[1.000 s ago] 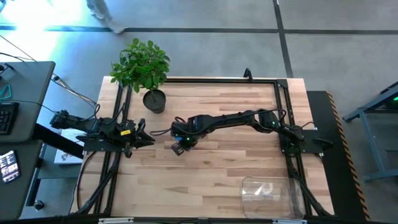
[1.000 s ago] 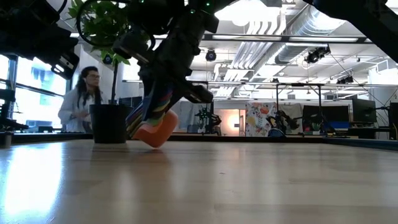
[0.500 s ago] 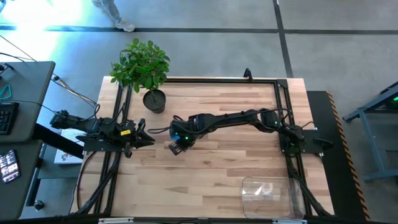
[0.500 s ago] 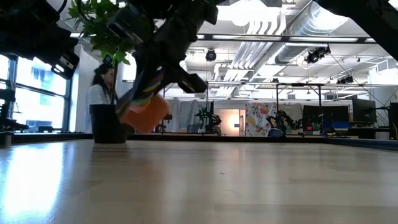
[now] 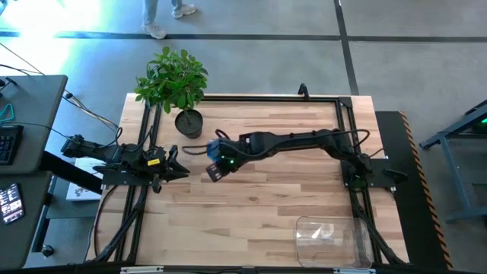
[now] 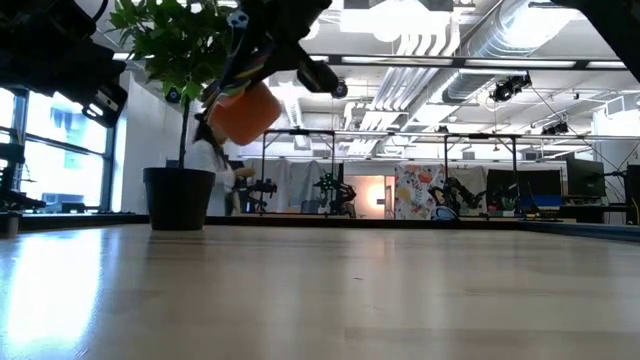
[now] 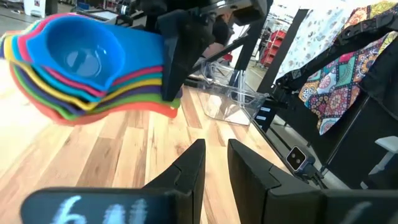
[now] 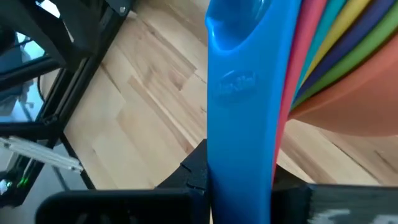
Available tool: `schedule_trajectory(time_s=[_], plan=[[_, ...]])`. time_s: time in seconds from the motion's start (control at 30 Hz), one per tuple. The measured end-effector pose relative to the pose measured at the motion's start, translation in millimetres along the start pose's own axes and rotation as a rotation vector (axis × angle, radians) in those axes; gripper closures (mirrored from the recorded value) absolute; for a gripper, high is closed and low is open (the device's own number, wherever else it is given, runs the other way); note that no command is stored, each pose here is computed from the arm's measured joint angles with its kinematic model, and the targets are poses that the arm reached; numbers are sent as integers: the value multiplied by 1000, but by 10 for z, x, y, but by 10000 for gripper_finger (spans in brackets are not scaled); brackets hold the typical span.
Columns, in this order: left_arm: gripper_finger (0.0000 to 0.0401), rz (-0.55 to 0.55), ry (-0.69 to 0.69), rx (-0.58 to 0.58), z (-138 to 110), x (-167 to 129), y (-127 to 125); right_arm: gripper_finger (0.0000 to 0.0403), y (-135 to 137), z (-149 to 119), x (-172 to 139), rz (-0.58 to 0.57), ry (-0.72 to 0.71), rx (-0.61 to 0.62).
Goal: Nest measuring cups in basket
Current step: Put the stacked measuring cups into the transparent bin
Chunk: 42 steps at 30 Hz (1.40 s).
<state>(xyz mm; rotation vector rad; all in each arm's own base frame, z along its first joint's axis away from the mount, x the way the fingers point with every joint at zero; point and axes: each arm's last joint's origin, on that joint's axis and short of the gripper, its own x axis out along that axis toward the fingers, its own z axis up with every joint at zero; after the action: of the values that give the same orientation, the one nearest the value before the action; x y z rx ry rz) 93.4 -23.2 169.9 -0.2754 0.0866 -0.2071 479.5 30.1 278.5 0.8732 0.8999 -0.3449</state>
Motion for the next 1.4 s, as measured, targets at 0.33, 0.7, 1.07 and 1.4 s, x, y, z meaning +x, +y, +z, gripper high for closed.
schedule_trajectory(time_s=[0.33,0.7,1.07,1.4], plan=[[343,0,0,0,0,0,0,374,3,-30,-126,-63,-45,-3],[343,1,2,0,0,4,0,374,-95,-120,-432,-118,-62,-72],[343,3,8,0,-5,6,2,374,-651,-810,-959,41,-113,-19],[343,2,8,0,-5,6,1,374,-1031,-1588,-1556,126,-147,-25]])
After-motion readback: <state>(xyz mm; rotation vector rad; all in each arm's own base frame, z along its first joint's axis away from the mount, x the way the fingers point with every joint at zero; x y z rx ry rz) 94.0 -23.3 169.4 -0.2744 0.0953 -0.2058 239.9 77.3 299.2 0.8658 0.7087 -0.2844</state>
